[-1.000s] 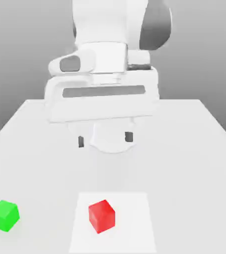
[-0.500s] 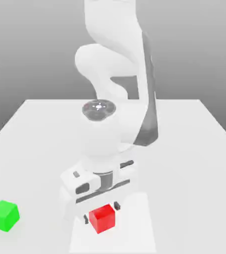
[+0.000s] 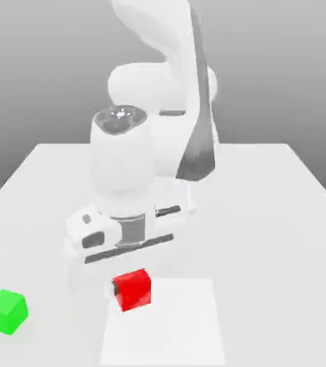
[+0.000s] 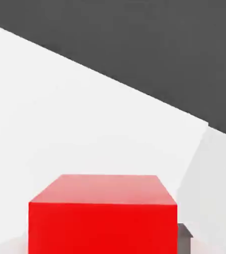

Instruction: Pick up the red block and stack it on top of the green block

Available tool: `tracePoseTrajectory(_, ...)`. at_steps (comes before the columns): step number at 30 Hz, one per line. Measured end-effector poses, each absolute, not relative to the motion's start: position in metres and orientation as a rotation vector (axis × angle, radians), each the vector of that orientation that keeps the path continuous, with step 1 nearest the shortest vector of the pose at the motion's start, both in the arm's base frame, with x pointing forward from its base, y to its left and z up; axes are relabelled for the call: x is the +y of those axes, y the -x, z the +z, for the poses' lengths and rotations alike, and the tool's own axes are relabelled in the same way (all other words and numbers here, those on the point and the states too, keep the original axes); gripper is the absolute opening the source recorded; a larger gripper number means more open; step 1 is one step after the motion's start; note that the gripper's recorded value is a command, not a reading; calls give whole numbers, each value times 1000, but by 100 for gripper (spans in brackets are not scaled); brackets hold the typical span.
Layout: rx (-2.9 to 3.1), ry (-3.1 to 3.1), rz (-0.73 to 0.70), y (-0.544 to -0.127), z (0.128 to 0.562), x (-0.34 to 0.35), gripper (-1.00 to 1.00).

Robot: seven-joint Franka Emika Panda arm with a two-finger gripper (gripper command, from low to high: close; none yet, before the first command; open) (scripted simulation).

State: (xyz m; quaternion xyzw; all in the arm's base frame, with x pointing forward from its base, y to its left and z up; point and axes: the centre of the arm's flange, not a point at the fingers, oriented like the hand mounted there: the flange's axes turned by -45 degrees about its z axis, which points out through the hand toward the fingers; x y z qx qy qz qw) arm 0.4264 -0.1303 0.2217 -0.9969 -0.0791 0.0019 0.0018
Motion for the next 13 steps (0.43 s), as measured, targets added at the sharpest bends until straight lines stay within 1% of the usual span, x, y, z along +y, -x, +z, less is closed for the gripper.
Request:
tracePoseTrajectory(5, 426, 3110, 2, -408, 237, -256, -100)
tracePoseTrajectory(7, 531, 3095, -1, -403, 221, -276, -100)
tracePoseTrajectory(9, 559, 3090, -1, -401, 196, -281, -100)
tracePoseTrajectory(10, 565, 3090, 0, -400, 186, -282, 100)
tracePoseTrajectory(13, 565, 3090, 0, -400, 186, -282, 100)
